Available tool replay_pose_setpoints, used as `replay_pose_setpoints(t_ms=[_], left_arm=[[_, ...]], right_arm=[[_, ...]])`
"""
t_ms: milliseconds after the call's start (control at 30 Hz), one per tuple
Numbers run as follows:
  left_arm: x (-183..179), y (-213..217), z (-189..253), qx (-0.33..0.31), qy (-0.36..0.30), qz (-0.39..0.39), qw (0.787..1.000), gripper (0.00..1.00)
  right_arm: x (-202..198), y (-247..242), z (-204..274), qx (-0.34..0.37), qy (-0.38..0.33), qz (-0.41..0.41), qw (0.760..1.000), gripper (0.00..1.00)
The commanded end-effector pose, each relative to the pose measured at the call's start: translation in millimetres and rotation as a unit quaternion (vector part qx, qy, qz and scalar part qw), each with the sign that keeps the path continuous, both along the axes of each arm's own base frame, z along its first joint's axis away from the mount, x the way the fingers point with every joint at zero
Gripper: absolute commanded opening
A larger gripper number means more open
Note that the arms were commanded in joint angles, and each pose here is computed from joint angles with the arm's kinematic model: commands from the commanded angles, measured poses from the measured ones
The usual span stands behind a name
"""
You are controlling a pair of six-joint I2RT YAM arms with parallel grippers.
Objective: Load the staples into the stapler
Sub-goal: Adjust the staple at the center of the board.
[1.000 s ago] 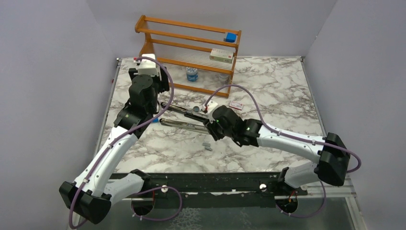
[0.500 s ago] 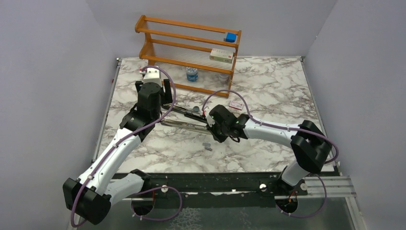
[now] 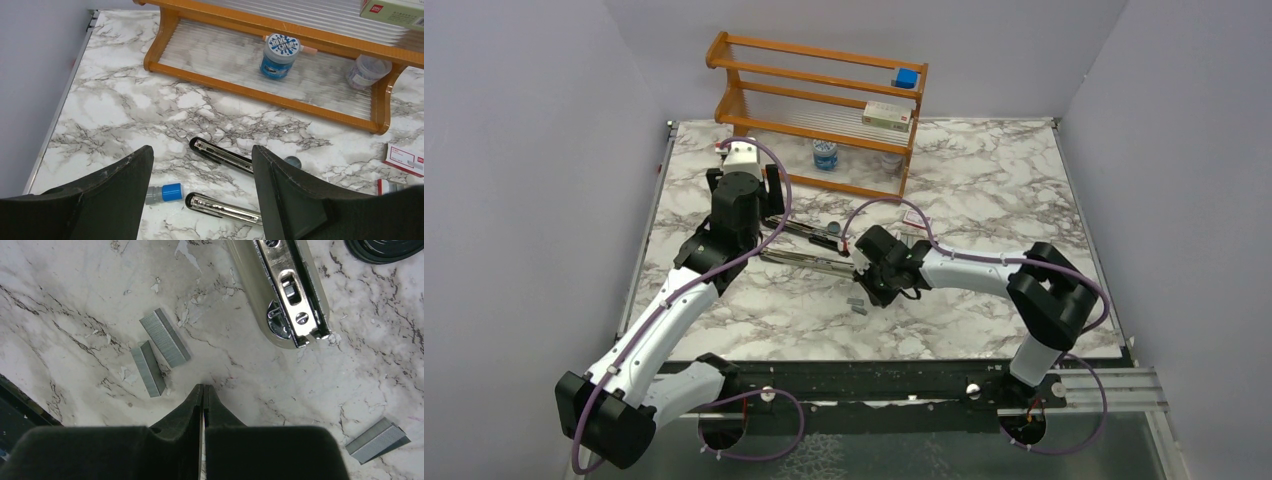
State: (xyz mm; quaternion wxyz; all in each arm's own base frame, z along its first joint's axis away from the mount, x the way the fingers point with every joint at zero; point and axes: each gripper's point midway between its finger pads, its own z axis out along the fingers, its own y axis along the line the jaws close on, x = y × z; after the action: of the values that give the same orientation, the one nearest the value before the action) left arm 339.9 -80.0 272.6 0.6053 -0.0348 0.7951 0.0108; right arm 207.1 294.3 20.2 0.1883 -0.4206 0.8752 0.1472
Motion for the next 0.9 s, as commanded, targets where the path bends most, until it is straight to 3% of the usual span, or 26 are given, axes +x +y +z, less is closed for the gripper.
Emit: replay_pose_setpoints(t_ms=[0,867], left_arm=[[1.2,0.3,7.1,-0.004,-0.017,0.000,1.000,0.75],[0.6,-1.0,2.9,-0.006,-0.014,-0.003,1.000,0.75]], right_arm=[[-6.3,9.7,-0.8,0.018,0.025,0.013,0.999,0.05],[1.9,31.6,0.9,0.055,0.022,0.014,0.998,0.03]])
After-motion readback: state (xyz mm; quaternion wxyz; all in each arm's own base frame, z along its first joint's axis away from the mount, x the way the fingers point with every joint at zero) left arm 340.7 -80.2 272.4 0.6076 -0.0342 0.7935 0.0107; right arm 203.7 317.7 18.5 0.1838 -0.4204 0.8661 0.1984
